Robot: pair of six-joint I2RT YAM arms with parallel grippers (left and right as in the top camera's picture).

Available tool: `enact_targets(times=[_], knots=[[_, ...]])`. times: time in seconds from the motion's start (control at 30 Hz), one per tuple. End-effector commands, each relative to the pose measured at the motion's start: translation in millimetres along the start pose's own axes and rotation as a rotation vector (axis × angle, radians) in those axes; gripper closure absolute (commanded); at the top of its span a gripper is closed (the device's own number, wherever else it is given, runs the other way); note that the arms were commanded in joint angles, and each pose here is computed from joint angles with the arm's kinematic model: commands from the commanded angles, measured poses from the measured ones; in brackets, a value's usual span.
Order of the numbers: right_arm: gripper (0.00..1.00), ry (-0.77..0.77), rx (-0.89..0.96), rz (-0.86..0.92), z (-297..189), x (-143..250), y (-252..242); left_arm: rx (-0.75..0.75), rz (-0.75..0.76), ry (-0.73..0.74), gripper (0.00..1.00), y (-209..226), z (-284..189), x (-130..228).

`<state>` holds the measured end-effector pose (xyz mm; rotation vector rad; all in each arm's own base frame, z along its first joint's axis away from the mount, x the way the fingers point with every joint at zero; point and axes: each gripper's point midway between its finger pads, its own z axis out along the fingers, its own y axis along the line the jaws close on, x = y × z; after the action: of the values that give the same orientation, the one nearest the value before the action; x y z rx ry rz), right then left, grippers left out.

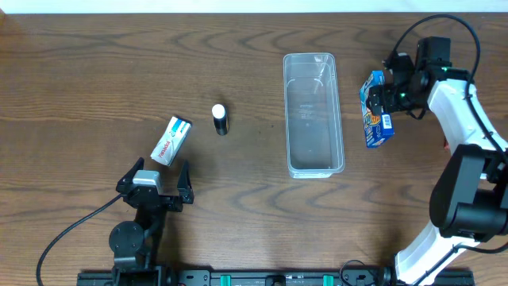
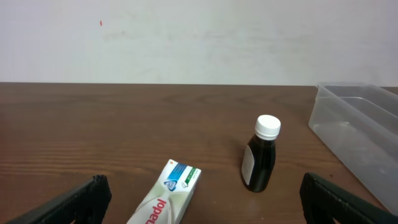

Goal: Pack container
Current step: 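Reach the right gripper to the blue box and grasp it, then lift the blue box with the right gripper and carry it over the container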

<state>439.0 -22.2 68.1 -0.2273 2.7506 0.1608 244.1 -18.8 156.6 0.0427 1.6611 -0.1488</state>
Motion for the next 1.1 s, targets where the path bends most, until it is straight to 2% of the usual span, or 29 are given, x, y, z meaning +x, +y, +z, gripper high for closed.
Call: enact_targets(times=[0.0, 0.2, 0.37, 0.57, 0.7, 0.8, 0.9, 1.0, 1.07], knots=[[0.10, 0.002, 0.001, -0.014, 7, -5, 2, 0.004, 0.009, 0.051, 0.02, 0, 1, 16], [0.22, 0.032, -0.009, -0.017, 24, 1, 4, 0.004, 0.008, 0.051, 0.02, 0, 1, 16], [0.47, 0.017, -0.007, -0.024, 27, -3, 5, 0.004, 0.009, 0.051, 0.02, 0, 1, 16], [0.58, 0.010, -0.006, 0.000, 26, -5, 5, 0.004, 0.008, 0.051, 0.02, 0, 1, 16], [0.59, -0.002, -0.007, 0.011, 20, -11, 5, 0.004, 0.009, 0.051, 0.02, 0, 1, 16], [0.61, -0.043, -0.007, 0.035, 3, -24, 7, 0.004, 0.009, 0.051, 0.02, 0, 1, 16], [0.70, -0.111, -0.038, 0.035, -27, -44, 15, 0.004, 0.009, 0.051, 0.02, 0, 1, 16], [0.74, -0.178, -0.086, 0.024, -65, -61, 29, 0.004, 0.009, 0.051, 0.02, 0, 1, 16], [0.82, -0.209, -0.100, 0.038, -90, -67, 35, 0.004, 0.008, 0.051, 0.02, 0, 1, 16]])
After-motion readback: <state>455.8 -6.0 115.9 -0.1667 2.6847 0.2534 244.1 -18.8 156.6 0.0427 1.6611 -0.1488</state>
